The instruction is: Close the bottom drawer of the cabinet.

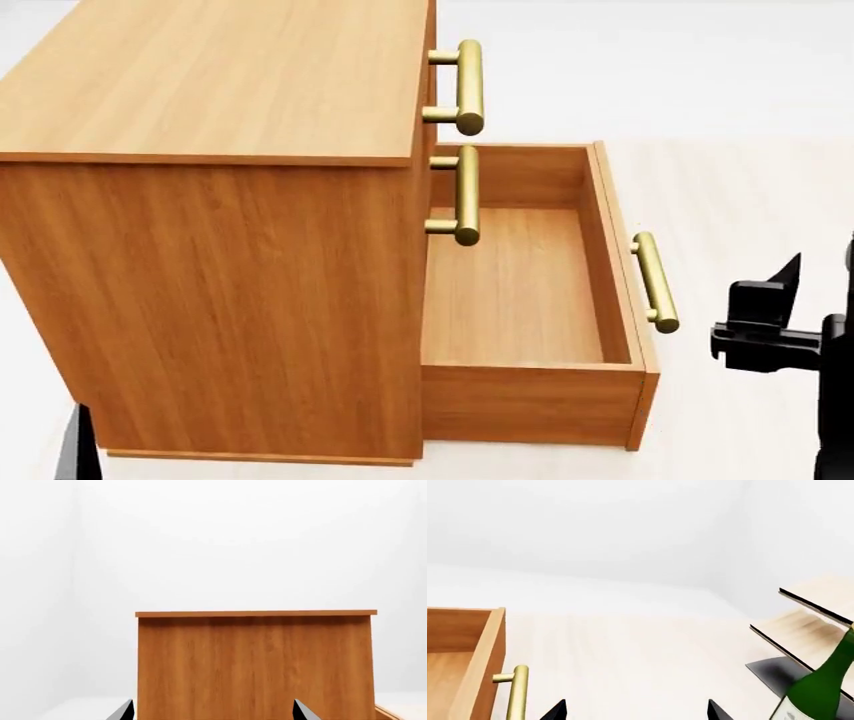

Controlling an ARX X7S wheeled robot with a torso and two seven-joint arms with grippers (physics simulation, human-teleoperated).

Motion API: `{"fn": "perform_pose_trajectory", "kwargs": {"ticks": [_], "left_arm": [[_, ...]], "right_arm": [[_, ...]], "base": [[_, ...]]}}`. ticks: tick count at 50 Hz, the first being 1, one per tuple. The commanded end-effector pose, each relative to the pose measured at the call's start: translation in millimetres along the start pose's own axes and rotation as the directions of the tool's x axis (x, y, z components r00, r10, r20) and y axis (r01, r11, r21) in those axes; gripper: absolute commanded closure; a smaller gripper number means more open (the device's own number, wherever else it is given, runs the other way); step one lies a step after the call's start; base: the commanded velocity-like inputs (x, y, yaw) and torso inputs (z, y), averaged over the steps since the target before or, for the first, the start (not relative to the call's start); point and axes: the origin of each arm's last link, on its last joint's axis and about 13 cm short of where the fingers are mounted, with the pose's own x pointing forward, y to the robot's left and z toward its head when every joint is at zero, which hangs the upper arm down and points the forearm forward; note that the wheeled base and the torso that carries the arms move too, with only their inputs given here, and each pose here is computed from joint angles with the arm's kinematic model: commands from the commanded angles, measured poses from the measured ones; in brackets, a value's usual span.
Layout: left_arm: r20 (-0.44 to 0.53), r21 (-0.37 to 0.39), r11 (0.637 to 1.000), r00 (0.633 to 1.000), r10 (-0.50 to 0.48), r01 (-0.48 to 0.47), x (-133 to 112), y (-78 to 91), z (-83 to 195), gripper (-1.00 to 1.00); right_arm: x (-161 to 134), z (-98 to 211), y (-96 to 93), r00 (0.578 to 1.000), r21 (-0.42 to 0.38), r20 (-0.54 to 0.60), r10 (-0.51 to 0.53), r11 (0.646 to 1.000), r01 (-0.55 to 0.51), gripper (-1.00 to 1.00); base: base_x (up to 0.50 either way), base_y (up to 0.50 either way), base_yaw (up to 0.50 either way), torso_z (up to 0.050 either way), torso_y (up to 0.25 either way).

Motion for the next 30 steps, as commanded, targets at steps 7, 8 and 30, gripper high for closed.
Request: {"fn": "perform_pose_trajectory", "kwargs": {"ticks": [7,8,30], "left_arm": [[-0.009,0.002,1.0,1.0,0.003,-0.003,1.3,0.1,-2.9,-1.0],[-0.009,0.001,1.0,1.0,0.002,-0.002,1.3,0.2,-3.0,-1.0],[-0.016,0.002,1.0,1.0,0.003,-0.003,1.4,0.1,-5.0,-1.0]], "right_arm": [[38.2,-14.8,13.6,0.996,0.0,-0.085,0.02,1.0,-0.02,-1.0],[40.0,-15.2,14.0,0.996,0.002,-0.085,0.021,1.0,-0.021,-1.0],[71.4,-34.4,22.7,0.99,-0.018,-0.141,-0.001,1.0,-0.001,-1.0]], "base": [[0.0,0.0,0.0,0.0,0.0],[0.0,0.0,0.0,0.0,0.0],[0.0,0.0,0.0,0.0,0.0]]}}
